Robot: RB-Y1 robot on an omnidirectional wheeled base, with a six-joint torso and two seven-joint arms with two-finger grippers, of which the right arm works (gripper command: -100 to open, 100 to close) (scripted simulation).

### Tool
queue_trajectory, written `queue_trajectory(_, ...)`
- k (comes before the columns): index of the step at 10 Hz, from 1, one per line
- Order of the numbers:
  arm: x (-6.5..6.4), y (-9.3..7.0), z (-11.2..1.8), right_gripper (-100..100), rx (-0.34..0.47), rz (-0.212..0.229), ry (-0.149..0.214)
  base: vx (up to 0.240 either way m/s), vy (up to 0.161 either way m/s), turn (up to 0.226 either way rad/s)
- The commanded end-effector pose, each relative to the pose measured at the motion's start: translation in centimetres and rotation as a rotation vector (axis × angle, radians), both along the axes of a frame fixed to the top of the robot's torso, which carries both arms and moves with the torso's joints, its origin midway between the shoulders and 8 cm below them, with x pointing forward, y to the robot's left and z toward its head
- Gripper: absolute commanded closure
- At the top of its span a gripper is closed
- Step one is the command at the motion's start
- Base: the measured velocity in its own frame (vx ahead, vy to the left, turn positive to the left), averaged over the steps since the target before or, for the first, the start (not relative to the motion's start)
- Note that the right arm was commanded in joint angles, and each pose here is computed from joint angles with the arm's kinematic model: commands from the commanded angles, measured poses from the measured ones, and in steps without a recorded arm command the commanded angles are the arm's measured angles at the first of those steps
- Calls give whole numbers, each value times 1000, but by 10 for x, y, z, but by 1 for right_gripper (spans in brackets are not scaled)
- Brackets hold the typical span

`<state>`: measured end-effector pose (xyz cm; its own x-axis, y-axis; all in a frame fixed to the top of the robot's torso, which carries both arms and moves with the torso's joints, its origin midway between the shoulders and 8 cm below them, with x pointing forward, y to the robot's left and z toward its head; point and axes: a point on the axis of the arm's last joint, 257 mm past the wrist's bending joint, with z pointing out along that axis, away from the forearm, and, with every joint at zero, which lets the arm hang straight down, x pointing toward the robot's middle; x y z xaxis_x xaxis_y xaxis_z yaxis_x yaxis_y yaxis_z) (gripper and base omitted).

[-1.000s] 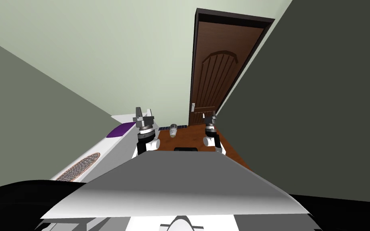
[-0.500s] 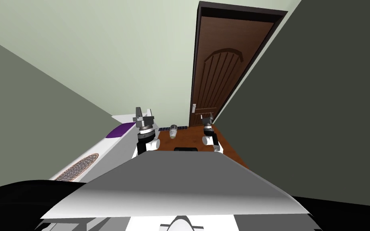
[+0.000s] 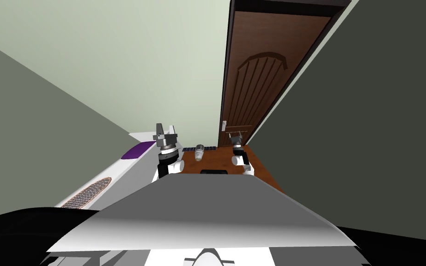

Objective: Pull the door open

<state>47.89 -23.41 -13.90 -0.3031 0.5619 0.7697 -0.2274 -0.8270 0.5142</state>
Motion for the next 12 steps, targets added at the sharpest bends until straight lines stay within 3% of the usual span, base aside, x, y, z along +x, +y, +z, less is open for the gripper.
queue_trajectory(1,6,1,-13,-100,49,23,30,96,-39,53)
queue_trajectory(12,41,-3,-89,-100,328,113,209,94,-35,49)
